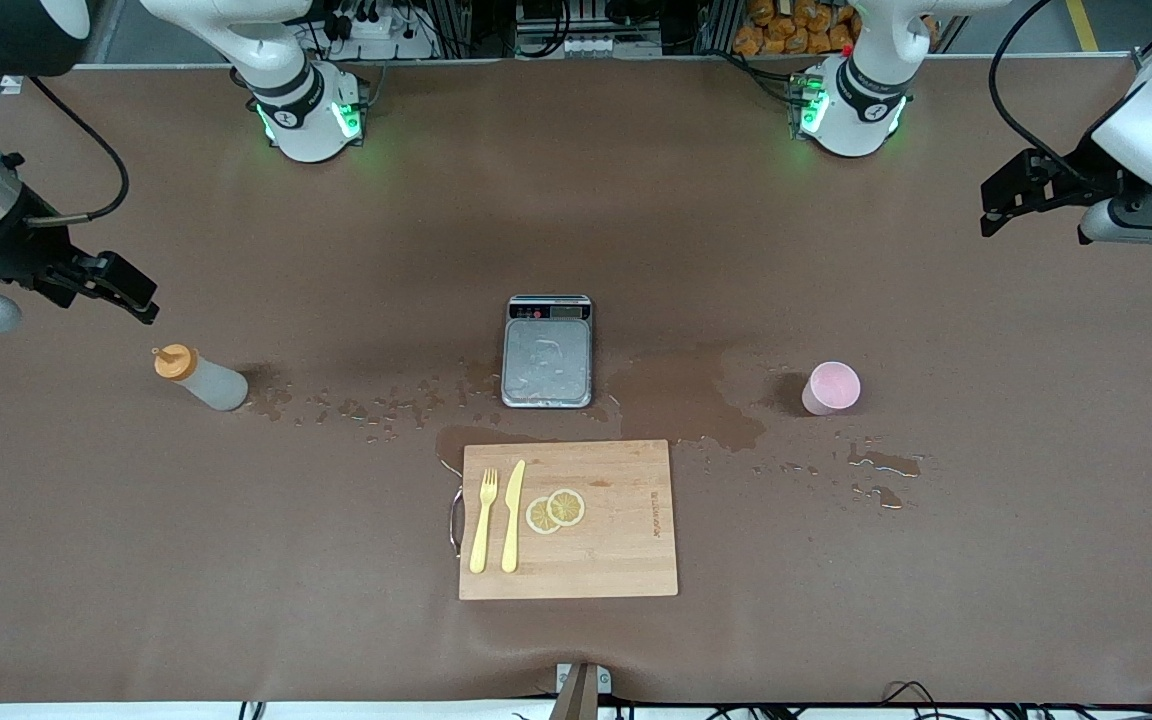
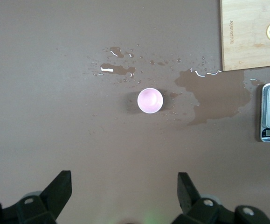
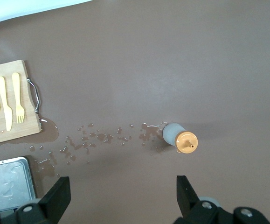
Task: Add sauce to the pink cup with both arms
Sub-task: 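Move the left gripper toward the pink cup while the right gripper approaches the bottle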
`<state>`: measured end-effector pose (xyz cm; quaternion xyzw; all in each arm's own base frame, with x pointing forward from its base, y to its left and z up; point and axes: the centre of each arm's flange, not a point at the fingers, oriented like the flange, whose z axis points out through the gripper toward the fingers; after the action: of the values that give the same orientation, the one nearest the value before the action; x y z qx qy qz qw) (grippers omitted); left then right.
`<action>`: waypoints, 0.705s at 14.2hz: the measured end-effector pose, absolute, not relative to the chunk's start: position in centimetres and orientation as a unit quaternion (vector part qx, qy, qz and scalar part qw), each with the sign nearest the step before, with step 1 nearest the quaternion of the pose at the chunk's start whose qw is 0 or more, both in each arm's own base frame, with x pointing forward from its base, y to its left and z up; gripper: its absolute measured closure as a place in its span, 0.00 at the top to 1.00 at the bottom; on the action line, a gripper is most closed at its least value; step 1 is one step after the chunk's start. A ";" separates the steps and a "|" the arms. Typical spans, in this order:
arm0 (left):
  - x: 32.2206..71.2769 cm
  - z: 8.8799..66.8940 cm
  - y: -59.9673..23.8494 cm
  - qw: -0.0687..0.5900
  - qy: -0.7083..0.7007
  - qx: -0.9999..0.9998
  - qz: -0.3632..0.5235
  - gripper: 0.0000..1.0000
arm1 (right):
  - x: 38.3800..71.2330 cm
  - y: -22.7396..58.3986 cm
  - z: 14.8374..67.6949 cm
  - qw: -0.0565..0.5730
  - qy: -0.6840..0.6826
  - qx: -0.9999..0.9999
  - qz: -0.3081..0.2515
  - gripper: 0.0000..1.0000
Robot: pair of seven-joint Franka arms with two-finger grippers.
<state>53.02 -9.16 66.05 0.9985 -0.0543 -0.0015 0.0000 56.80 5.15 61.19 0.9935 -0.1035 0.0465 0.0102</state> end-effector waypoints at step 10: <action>53.0 65.9 -9.4 0.000 -0.056 0.998 -0.006 1.00 | 57.2 1.2 60.9 0.003 -0.140 0.989 0.042 1.00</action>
<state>52.98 -9.37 65.89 0.9984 -0.0563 -0.0060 -0.0004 57.15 1.18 60.93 0.9892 -0.1403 0.0425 0.0030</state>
